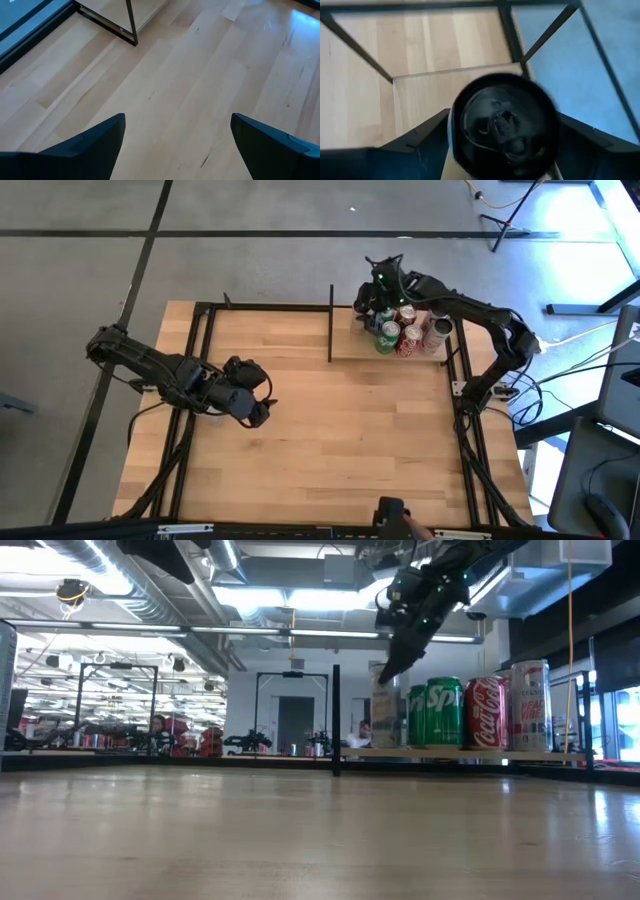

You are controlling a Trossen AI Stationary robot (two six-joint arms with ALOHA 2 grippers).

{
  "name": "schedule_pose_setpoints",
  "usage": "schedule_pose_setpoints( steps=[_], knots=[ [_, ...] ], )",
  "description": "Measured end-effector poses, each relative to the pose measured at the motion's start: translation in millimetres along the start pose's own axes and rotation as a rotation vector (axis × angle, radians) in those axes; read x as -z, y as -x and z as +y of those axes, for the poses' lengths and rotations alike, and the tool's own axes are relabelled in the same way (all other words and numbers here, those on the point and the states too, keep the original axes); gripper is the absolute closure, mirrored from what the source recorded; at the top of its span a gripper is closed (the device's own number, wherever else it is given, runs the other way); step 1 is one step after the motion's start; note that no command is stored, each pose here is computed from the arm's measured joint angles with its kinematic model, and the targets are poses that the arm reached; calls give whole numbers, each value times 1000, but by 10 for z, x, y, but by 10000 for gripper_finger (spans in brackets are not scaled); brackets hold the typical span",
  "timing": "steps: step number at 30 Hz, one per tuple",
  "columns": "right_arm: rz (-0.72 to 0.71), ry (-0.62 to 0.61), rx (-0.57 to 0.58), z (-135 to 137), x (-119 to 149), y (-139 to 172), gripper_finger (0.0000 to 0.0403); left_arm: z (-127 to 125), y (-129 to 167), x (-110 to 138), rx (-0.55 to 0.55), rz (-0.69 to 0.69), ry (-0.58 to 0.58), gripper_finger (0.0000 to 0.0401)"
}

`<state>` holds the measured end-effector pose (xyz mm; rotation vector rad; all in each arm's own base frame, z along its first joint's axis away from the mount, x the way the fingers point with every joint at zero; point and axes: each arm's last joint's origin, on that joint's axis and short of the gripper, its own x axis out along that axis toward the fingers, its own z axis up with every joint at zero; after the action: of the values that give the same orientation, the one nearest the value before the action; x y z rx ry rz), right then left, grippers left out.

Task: Place canned beverage on shelf
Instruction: Put the white yellow soda can on the shelf, then put the top white yellow soda can on the shelf aligned with the other white yellow soda can

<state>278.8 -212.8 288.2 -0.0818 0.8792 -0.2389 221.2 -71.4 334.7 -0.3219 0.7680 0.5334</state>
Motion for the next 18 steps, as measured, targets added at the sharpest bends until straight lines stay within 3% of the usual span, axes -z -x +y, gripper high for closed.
schedule_pose_setpoints(
  steps=[12, 18],
  knots=[
    [-23, -19, -20, -29, -213, 283, 112, -3, 1, 4, 6, 7, -1, 51],
    [-123, -32, -138, 245, -500, 488, 112, -32, 5, 38, 109, 125, -19, 51]
  ],
)
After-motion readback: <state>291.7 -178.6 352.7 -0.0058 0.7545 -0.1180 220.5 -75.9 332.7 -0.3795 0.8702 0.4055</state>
